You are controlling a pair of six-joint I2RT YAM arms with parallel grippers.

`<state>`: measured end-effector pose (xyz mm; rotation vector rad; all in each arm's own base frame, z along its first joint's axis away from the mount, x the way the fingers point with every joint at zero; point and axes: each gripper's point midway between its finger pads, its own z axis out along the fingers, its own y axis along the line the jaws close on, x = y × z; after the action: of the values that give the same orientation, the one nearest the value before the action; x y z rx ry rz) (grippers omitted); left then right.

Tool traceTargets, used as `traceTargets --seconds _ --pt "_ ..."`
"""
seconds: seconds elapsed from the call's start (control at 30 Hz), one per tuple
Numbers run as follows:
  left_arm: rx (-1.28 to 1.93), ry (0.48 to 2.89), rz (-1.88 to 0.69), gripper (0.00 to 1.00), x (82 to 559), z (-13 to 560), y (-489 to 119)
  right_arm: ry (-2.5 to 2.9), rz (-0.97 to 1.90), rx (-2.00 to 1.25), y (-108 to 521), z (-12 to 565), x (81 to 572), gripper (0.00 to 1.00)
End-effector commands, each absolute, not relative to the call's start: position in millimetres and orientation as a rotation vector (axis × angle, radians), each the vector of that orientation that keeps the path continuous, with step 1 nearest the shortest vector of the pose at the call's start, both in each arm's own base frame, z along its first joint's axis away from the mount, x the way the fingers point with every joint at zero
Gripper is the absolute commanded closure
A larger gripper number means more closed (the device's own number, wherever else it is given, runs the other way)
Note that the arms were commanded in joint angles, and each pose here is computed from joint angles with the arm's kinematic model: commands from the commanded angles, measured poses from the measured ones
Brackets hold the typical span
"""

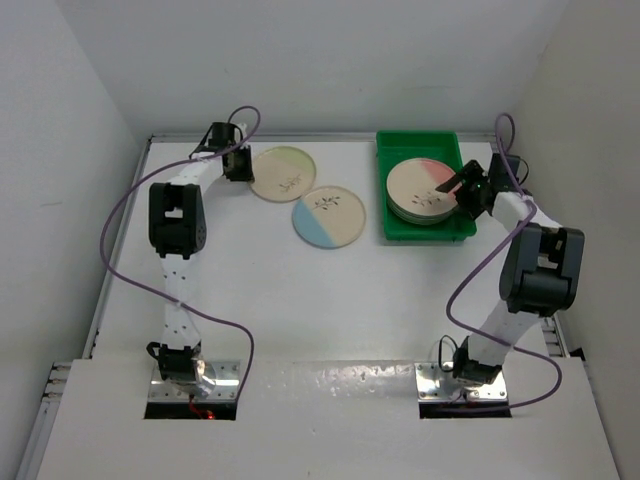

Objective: Place the plates into the plastic bin on the countertop

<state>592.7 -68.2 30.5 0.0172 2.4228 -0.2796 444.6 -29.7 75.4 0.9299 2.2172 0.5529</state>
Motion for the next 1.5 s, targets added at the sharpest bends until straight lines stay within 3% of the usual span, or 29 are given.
traceTargets --seconds 0.0,0.03,0.2,0.3,0.47,0.57,0.73,0.8,0.97,1.13,1.2,1.3,1.47 --pt "0.083 2.55 -0.368 0.86 566 -7 -85 2.38 0.284 0.843 -38 78 425 0.27" --pt "0.094 2.57 -0.365 1.0 562 -14 -84 2.392 0.208 0.807 -43 79 422 0.26" --pt "0.27 2.708 -0.332 1.0 521 -29 -65 2.408 0.013 0.652 -37 101 414 0.24" --pt "0.535 2.761 -0.132 1.0 483 -31 -29 2.394 0.025 0.455 -13 117 417 0.24" --pt "1.054 2.756 0.14 1.0 417 -26 20 2.372 0.152 0.002 83 130 421 0.22" --pt "1.103 2.748 0.095 1.0 394 -21 21 2.336 0.275 -0.141 144 134 420 0.21" --pt "0.996 2.775 -0.109 0.75 383 -28 0 2.33 0.538 -0.27 225 125 415 0.21" --pt "0.969 2.809 -0.183 0.75 373 -36 -8 2.343 0.665 -0.347 251 117 407 0.21" --pt "0.97 2.832 -0.295 1.0 356 -35 -18 2.358 0.971 -0.482 311 104 383 0.19" --pt "0.977 2.787 -0.333 1.0 354 -14 -25 2.372 1.049 -0.538 342 87 369 0.19" --pt "0.979 2.697 -0.342 1.0 364 20 -34 2.37 1.092 -0.578 357 84 363 0.19" --pt "1.076 2.52 -0.373 1.0 369 68 -56 2.396 1.141 -0.588 371 70 366 0.18" --pt "1.207 2.398 -0.359 1.0 360 100 -69 2.409 1.133 -0.519 378 58 392 0.18"
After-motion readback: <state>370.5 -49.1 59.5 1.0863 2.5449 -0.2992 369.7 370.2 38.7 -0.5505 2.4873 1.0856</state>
